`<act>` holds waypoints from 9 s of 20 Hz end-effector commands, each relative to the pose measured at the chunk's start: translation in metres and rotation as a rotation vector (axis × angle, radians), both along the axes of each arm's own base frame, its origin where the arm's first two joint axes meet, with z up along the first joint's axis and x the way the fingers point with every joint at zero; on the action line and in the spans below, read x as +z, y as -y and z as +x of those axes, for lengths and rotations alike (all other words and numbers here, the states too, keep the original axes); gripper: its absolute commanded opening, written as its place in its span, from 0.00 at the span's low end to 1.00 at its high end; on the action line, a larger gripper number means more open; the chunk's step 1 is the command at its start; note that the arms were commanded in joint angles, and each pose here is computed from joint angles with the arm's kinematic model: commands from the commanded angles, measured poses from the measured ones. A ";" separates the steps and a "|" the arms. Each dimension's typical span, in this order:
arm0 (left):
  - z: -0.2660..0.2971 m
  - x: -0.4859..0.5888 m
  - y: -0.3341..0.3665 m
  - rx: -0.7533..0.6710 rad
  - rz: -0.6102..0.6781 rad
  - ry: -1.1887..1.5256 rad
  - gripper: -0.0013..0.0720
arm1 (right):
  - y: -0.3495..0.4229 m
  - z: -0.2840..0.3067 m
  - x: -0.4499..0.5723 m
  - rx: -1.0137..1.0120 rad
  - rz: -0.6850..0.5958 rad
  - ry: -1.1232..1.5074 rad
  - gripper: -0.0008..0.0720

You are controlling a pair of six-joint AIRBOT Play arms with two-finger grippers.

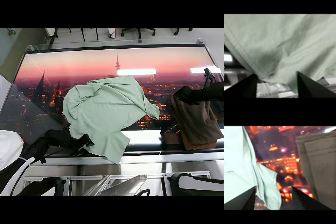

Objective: Fold the shirts.

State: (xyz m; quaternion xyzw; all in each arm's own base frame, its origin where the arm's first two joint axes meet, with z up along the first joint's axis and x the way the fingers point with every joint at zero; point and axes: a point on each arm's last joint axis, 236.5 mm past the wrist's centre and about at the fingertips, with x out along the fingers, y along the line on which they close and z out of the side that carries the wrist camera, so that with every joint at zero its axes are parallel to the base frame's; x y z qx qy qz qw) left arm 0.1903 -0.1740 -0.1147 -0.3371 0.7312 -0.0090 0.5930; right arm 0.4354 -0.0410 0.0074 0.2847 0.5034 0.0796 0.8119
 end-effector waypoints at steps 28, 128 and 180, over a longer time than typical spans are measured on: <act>0.147 0.019 -0.179 -0.189 0.345 0.101 0.04 | -0.259 -0.177 -0.098 0.824 -0.053 -0.296 0.68; 0.210 0.399 -0.137 -0.087 0.292 1.129 0.04 | -0.111 -0.007 0.274 0.214 -0.138 0.749 0.03; 0.312 0.038 -0.183 -0.204 0.484 0.349 0.04 | -0.080 0.082 -0.108 0.291 -0.272 -0.189 0.32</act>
